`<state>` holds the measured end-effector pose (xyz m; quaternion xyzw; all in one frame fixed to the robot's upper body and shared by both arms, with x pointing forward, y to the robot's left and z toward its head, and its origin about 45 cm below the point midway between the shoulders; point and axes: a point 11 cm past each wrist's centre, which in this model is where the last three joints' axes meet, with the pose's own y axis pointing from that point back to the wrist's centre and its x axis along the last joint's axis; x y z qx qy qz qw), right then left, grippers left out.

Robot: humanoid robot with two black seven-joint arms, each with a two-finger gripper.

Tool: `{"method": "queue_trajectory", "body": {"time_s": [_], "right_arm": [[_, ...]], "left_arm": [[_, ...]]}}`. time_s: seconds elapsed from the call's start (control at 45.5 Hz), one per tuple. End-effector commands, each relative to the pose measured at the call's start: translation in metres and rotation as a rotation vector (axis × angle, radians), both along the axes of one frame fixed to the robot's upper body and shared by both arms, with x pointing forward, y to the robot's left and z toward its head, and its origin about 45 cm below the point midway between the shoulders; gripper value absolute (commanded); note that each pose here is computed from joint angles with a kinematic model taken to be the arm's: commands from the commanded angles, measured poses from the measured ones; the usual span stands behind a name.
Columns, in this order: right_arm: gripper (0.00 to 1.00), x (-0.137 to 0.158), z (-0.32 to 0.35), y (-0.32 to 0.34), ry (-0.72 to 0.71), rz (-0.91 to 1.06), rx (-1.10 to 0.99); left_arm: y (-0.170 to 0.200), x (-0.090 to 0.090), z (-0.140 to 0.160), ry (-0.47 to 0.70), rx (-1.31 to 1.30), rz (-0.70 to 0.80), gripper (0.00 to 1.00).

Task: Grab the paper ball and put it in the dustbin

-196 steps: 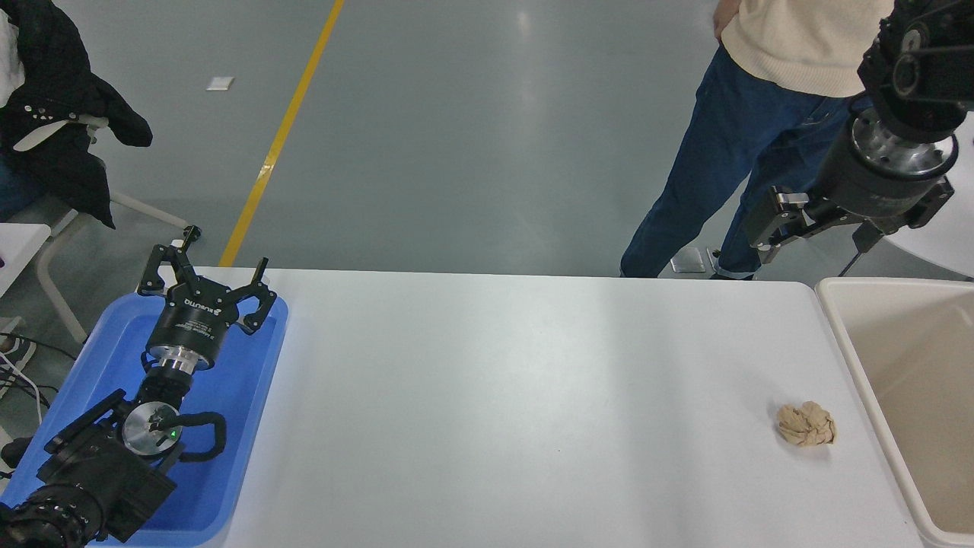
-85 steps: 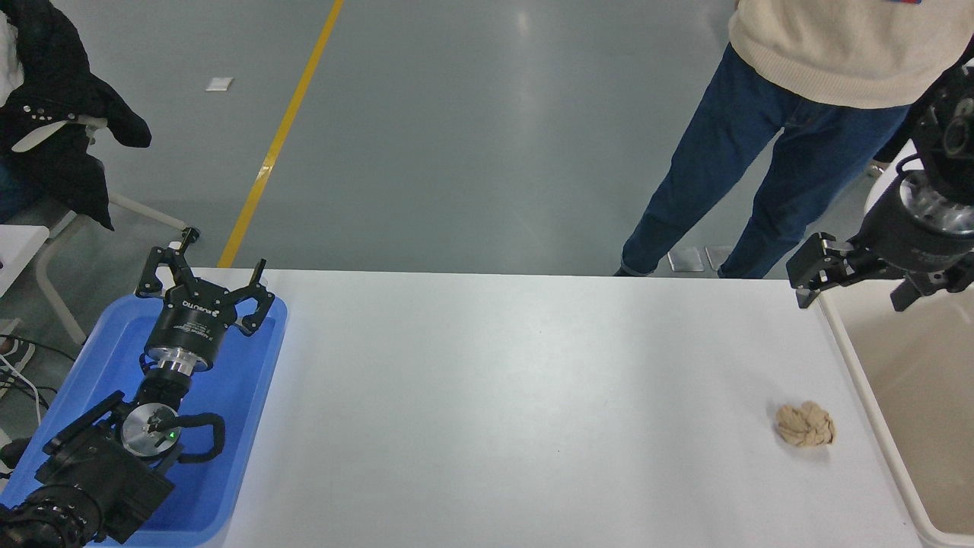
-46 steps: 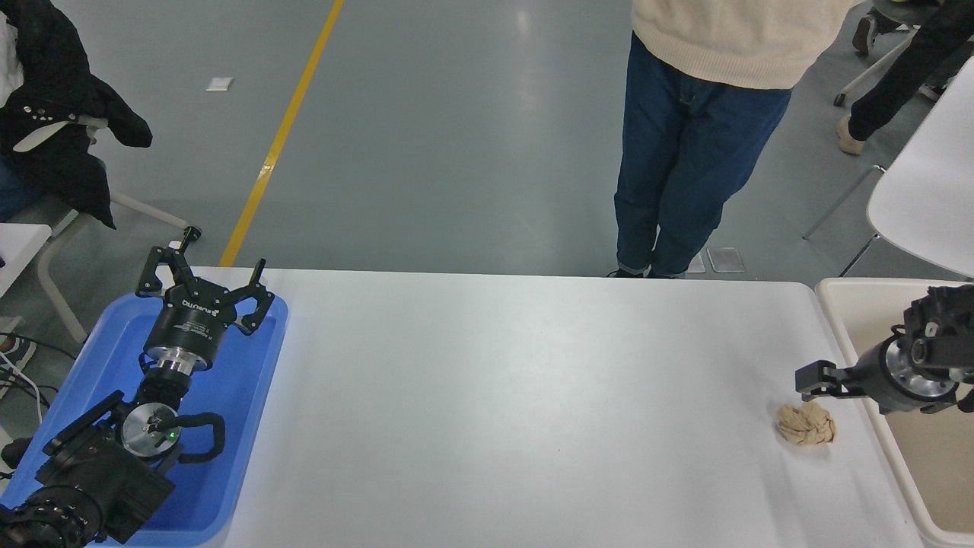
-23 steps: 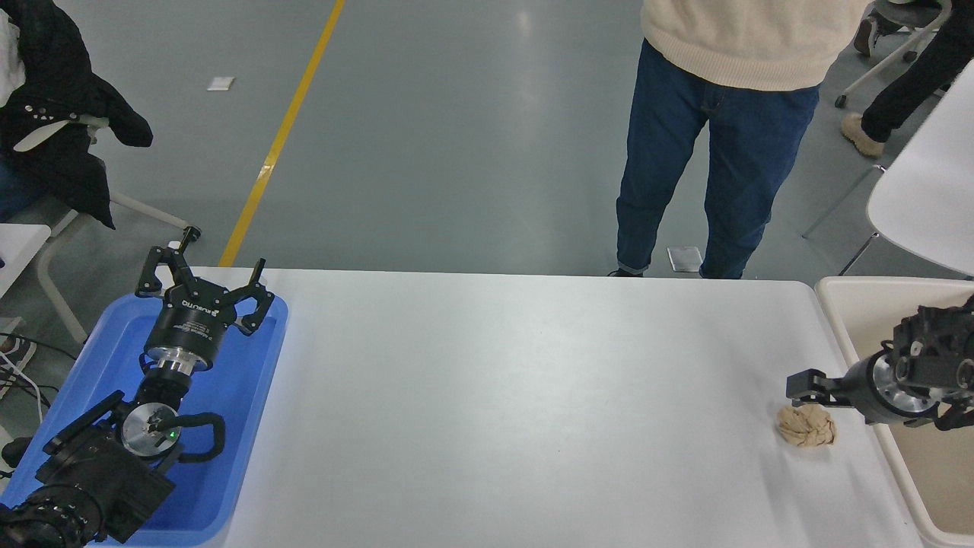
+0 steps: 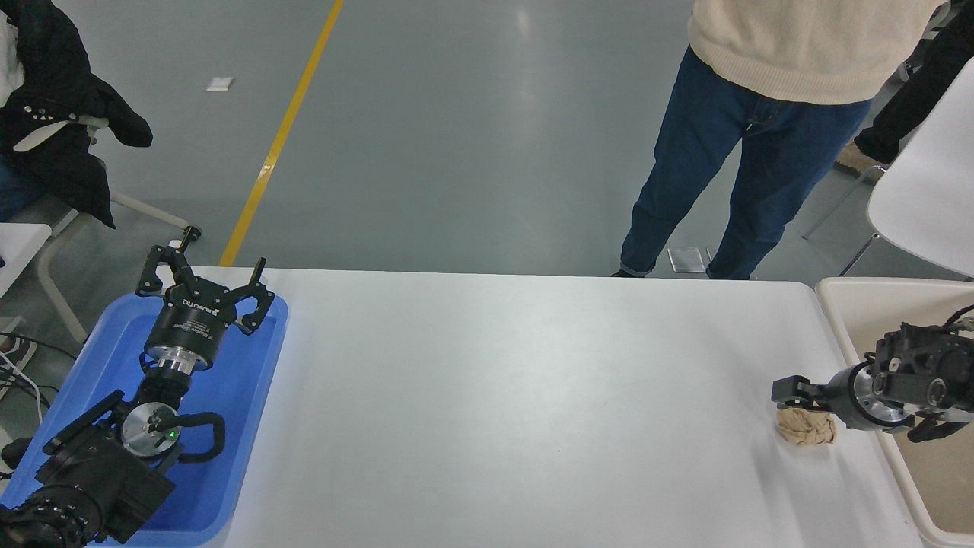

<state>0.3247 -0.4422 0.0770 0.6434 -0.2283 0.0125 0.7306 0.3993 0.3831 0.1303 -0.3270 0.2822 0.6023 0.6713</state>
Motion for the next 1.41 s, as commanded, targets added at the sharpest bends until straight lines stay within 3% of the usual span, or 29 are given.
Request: {"method": "queue_trajectory", "body": {"time_s": [0.0, 0.33, 0.44, 0.527, 0.593, 0.747, 0.791, 1.165, 1.385], "right_arm": [[1.0, -0.006, -0.016, 0.0, -0.019, 0.026, -0.034], [1.0, -0.009, -0.022, -0.001, -0.035, 0.03, -0.048], [0.91, -0.01, -0.027, 0.009, -0.029, 0.041, -0.033], [0.7, -0.011, -0.029, 0.01, -0.025, 0.026, -0.019], [0.61, -0.012, -0.029, 0.01, -0.02, 0.019, -0.014], [0.1, -0.016, -0.03, 0.009, -0.011, 0.002, -0.008], [0.0, -0.017, -0.029, 0.007, -0.013, -0.015, -0.002], [0.0, -0.033, 0.003, -0.014, 0.036, -0.112, 0.052], [0.0, -0.047, 0.034, 0.015, 0.193, -0.02, 0.082]], "left_arm": [[0.0, 0.0, 0.0, 0.0, 0.0, 0.0, 1.0], [0.0, 0.0, 0.0, 0.0, 0.0, 0.0, 1.0], [0.0, 0.0, 0.0, 0.0, 0.0, 0.0, 1.0], [0.0, 0.0, 0.0, 0.0, 0.0, 0.0, 1.0], [0.0, 0.0, 0.0, 0.0, 0.0, 0.0, 1.0], [0.0, 0.0, 0.0, 0.0, 0.0, 0.0, 1.0], [0.0, 0.0, 0.0, 0.0, 0.0, 0.0, 1.0], [0.0, 0.0, 0.0, 0.0, 0.0, 0.0, 1.0], [0.0, 0.0, 0.0, 0.0, 0.0, 0.0, 1.0]]}}
